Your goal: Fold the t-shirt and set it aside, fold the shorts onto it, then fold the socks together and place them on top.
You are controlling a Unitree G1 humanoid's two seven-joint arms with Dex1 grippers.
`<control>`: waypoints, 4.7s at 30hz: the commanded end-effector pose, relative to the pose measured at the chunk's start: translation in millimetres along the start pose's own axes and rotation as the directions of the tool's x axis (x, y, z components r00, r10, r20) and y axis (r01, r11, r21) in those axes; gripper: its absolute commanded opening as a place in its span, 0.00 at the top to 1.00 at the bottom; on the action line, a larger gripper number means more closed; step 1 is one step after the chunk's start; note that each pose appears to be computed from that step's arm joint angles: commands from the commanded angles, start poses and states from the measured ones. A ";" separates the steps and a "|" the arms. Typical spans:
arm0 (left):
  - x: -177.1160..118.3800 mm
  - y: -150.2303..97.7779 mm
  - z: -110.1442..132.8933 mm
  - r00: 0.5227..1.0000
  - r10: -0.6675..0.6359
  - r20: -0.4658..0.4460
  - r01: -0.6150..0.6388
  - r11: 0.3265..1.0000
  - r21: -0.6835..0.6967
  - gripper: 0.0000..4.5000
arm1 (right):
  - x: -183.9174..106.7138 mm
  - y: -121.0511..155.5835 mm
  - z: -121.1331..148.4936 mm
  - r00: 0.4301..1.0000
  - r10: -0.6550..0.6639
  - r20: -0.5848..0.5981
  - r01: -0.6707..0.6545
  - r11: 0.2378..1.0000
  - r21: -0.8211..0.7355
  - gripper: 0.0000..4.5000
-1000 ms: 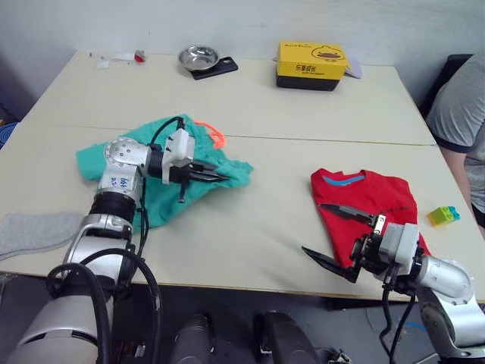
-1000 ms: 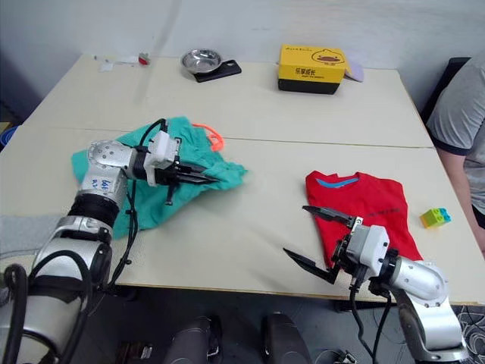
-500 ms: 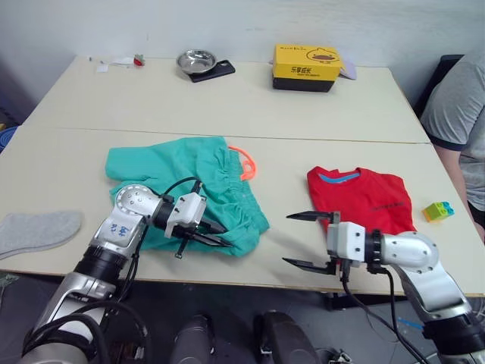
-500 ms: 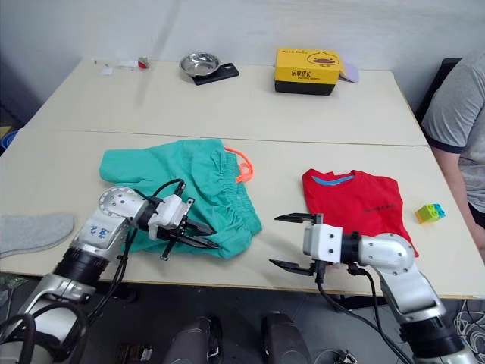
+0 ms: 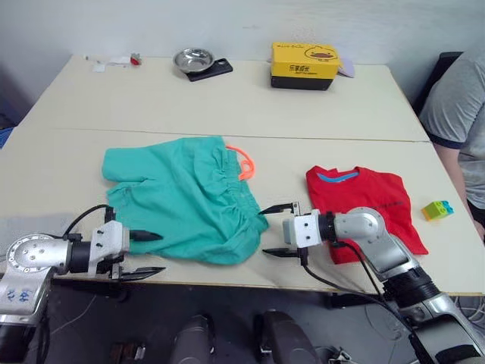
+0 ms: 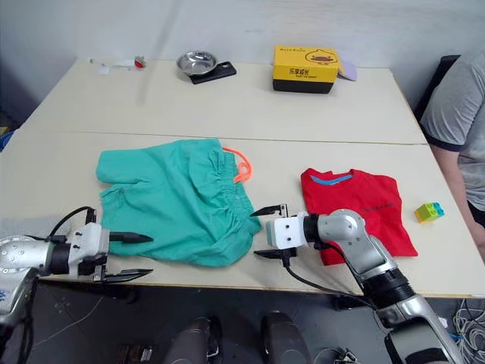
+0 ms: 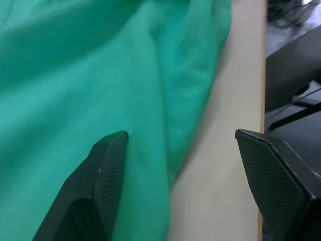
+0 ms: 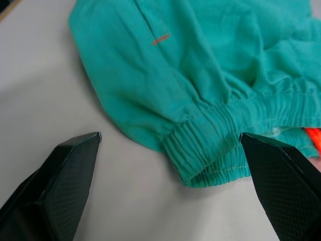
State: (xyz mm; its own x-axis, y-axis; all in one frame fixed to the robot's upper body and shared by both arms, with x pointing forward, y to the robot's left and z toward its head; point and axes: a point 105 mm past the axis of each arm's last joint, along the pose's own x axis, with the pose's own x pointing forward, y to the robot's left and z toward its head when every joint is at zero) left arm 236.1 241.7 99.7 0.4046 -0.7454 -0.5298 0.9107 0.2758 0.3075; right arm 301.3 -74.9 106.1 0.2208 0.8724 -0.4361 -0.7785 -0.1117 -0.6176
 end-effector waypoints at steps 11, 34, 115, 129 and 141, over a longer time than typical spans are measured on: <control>2.3 23.5 -21.1 0.979 0.162 -0.123 -0.154 0.985 0.072 0.54 | 8.2 -18.8 -2.9 0.998 -0.049 -0.050 0.053 0.996 0.078 0.91; 6.4 119.1 102.3 0.962 -0.126 0.244 0.102 0.989 0.106 0.99 | -116.2 -11.8 35.7 0.960 -0.278 0.015 0.207 0.749 0.629 1.00; -169.1 236.4 305.6 0.277 0.672 0.687 -0.949 0.302 0.088 0.99 | -233.3 -272.6 171.2 0.357 -0.858 0.369 0.929 0.284 -0.238 1.00; -62.4 153.2 109.4 0.735 0.528 0.425 -0.656 0.711 0.253 0.99 | -130.7 -131.1 33.5 0.756 -0.638 0.147 0.644 0.765 0.007 1.00; -13.5 -23.1 59.7 0.989 -0.055 0.140 0.059 0.998 -0.026 0.99 | -126.1 -9.7 -18.4 0.917 -0.369 -0.154 0.395 0.894 0.211 1.00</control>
State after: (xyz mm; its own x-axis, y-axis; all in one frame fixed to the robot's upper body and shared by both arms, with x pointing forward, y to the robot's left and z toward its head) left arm 208.1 211.8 138.1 0.3617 -0.8206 -0.4425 0.9238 0.2517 0.2884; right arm 294.8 -188.5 147.3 0.5745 0.7677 -0.2839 -0.7418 0.3417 -0.5770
